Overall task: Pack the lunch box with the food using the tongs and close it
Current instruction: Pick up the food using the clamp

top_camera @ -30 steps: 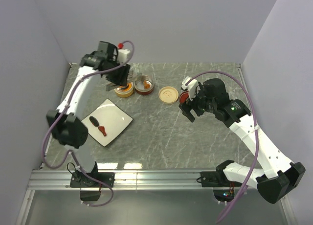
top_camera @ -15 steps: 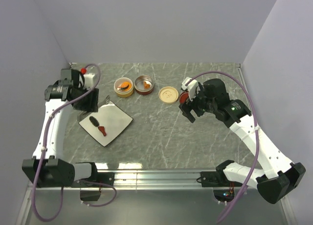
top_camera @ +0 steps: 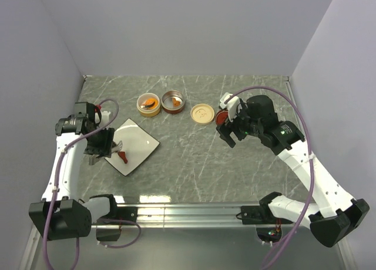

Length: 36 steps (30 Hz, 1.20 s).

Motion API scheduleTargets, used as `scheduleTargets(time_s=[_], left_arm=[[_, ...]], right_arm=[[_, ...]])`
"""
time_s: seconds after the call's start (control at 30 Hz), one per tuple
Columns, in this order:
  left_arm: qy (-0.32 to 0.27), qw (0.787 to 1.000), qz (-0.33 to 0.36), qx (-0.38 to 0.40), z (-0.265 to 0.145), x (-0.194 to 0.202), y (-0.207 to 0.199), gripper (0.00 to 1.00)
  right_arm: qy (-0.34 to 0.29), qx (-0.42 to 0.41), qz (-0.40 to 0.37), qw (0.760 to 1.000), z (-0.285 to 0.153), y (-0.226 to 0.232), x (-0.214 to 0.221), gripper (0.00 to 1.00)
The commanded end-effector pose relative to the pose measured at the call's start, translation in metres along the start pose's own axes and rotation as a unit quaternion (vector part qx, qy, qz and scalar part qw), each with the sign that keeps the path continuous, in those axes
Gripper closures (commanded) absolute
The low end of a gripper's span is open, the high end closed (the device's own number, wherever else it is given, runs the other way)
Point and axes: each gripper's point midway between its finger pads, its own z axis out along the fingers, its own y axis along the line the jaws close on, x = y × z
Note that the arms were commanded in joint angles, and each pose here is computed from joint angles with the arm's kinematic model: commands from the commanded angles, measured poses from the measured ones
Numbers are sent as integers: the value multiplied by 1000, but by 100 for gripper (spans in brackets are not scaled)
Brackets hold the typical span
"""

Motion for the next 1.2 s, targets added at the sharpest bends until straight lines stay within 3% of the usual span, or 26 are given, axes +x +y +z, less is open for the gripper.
scheduleTargets(time_s=[0.0,0.93,1.17], left_arm=[[1,1000,3,-19,1,2,8,43],[14,999,19,27,38,-37,6,47],[20,999,33,26,29,-30,6,48]], right_arm=[[-25,9,-8,1000,-9,-3,-11,6],[-19,12,-11,1000,-8,-3,-4,6],[-15,16,-10,1000,-9,-4,-2,6]])
